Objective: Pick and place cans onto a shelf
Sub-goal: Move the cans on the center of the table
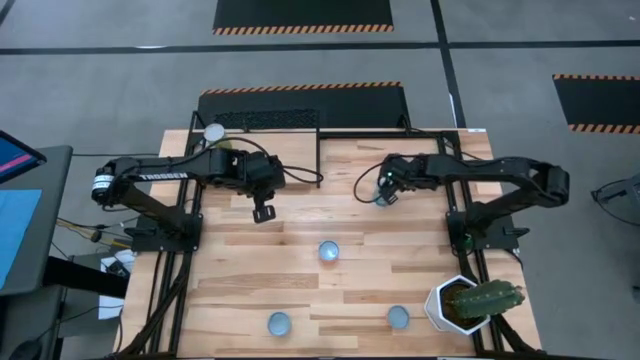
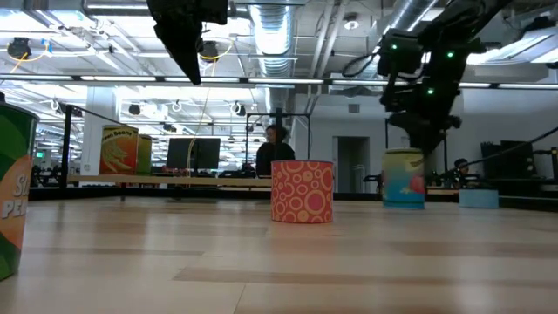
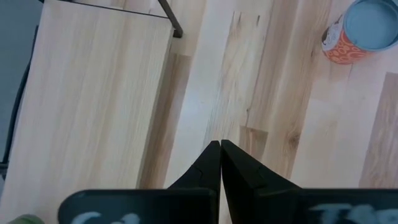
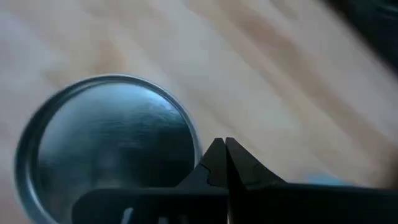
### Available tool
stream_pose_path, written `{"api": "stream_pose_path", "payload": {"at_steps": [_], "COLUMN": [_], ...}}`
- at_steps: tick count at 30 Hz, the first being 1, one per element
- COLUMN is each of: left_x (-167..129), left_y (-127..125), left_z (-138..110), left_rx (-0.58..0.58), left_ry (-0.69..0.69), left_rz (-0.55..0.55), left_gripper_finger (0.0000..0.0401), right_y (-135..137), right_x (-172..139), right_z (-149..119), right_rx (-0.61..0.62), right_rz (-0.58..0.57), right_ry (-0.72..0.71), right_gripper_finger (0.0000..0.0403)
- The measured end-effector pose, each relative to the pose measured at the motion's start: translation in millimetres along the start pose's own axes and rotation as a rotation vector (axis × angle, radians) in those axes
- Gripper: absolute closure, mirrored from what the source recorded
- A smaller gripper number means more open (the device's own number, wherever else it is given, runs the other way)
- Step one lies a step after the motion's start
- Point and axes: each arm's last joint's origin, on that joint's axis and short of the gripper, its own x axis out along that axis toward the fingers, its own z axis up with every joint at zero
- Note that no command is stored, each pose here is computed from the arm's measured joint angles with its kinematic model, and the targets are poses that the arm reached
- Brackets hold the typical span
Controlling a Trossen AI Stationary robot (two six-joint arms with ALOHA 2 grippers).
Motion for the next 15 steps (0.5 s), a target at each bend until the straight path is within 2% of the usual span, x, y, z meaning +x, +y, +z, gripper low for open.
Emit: {"api": "stream_pose_path", "payload": {"at_steps": [5,7,9,12,15], "left_x": [0.0,0.0,0.0,0.0,-0.1], "left_y": [0.1,0.1,0.0,0.0,0.1], "left_z": [0.0,0.0,0.0,0.0,0.0], "left_rx": [0.001,0.000,0.001,-0.002,-0.006], "left_ry": [0.000,0.000,0.000,0.000,0.000], "left_rz": [0.001,0.001,0.001,0.001,0.001], "left_gripper_finger": [0.0401,0.0401,0.0401,0.0401,0.0401], "right_y": [31.1,37.6,36.9,26.1,23.1], "right_x": [-5.7,-13.3,-21.1,-29.6,-34.5], "right_z": [9.6,8.2,3.0,-6.7,-10.6], "right_rx": [-0.104,-0.140,-0.165,-0.125,-0.100], "right_rz": [0.270,0.309,0.273,0.158,0.173], "right_ry": [-0.132,-0.166,-0.173,-0.136,-0.111], "right_gripper_finger": [0.0400,0.0401,0.0401,0.0399,0.0400]}}
